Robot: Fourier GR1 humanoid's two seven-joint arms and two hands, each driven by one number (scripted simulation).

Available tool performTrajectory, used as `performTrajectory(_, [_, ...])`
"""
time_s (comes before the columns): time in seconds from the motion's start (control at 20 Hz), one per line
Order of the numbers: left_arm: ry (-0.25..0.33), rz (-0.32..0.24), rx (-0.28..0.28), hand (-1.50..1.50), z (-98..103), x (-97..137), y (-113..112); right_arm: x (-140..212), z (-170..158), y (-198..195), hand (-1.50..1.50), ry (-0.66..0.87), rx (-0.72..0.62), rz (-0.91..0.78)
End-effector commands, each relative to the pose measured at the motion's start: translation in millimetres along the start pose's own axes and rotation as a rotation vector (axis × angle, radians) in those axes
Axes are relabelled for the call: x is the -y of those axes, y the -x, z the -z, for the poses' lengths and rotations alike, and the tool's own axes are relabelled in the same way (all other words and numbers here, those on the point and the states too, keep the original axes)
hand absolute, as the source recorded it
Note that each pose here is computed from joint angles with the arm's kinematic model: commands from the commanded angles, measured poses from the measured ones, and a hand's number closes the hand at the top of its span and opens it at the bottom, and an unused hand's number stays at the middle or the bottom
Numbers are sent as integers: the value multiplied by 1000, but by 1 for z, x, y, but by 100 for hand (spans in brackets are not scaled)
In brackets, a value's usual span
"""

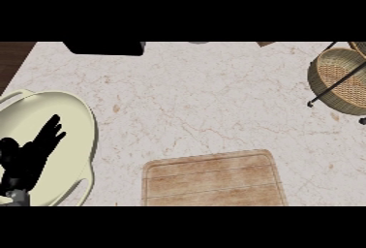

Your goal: Pick the tomato from the cutting board and place it in the tiered basket

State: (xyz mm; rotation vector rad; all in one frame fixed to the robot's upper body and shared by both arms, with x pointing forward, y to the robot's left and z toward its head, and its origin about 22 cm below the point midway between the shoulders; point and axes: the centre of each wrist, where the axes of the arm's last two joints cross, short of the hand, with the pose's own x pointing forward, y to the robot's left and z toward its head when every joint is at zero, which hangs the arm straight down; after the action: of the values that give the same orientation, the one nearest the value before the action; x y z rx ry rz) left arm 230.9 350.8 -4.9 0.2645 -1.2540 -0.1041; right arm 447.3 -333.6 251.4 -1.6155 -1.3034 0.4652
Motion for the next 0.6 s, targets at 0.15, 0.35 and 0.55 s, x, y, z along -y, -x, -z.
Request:
performTrajectory(0.15, [13, 2, -36, 0, 3, 3, -8, 23, 22, 19, 150, -26, 116, -291])
performTrajectory(0.35, [9, 10, -23, 0, 0, 4, 11, 38, 33, 31, 150, -43, 141, -308])
performTrajectory(0.55, [23, -18, -25, 0, -9, 7, 12, 44, 37, 26, 150, -99, 176, -374])
